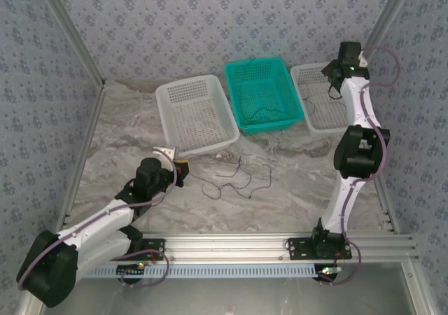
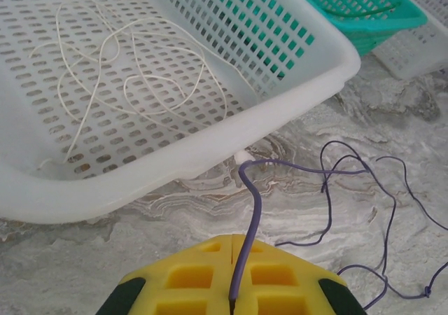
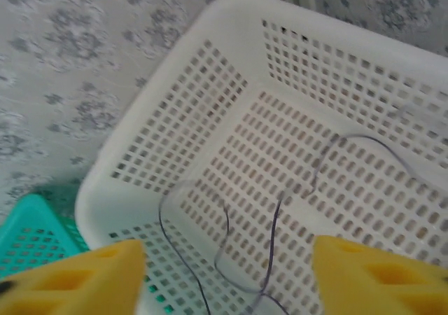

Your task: Untangle the cables

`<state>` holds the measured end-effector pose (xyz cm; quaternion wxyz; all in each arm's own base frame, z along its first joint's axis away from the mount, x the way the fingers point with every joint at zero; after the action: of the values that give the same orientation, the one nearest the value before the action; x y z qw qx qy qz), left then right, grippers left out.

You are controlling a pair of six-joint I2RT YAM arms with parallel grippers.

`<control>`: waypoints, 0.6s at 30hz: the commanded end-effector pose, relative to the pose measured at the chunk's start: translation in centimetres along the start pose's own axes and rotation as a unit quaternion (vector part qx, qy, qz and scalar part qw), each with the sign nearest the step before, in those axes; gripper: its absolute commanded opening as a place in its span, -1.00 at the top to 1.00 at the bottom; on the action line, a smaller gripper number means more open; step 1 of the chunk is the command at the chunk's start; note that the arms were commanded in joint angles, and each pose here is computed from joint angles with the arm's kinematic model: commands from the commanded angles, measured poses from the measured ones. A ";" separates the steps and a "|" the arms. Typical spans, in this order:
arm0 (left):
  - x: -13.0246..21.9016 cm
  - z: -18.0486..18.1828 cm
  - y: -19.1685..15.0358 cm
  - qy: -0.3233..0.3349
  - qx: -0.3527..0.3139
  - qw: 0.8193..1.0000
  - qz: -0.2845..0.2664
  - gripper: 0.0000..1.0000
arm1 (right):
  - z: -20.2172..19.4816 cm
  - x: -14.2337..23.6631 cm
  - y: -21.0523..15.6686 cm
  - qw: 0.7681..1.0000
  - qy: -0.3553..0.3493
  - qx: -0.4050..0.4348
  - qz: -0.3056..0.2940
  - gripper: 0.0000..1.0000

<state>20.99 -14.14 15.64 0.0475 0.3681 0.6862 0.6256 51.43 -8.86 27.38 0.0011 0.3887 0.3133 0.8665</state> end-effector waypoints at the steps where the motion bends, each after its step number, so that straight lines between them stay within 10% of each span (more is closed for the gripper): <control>1: 0.2 -0.8 1.6 -0.013 -0.011 1.000 -0.020 1.00 | 1.4 4.5 2.2 0.999 0.028 0.005 -0.020 -0.60; 11: -0.9 -3.7 4.4 -0.066 -0.036 0.997 -0.022 1.00 | 2.6 16.1 1.0 0.982 0.176 0.053 0.045 -0.96; 18: -1.9 -6.1 7.7 -0.098 -0.055 0.993 -0.037 1.00 | -0.1 26.7 -12.0 0.878 0.386 0.281 0.036 -0.95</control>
<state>22.23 -19.73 21.02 0.1278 0.4033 0.6602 0.6207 32.83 3.67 40.70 -0.1928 0.1098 0.4262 0.8770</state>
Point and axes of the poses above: each hand's point on the last joint's axis, 136 mm out from that joint toward the fingers, its own x axis back along the fingers, its own z axis along the line the jaws close on, y = z × x, the point moved 7 cm from there along x, back along the fingers, and after that the axes turned 11 degrees about -x, right-handed, at the moved point
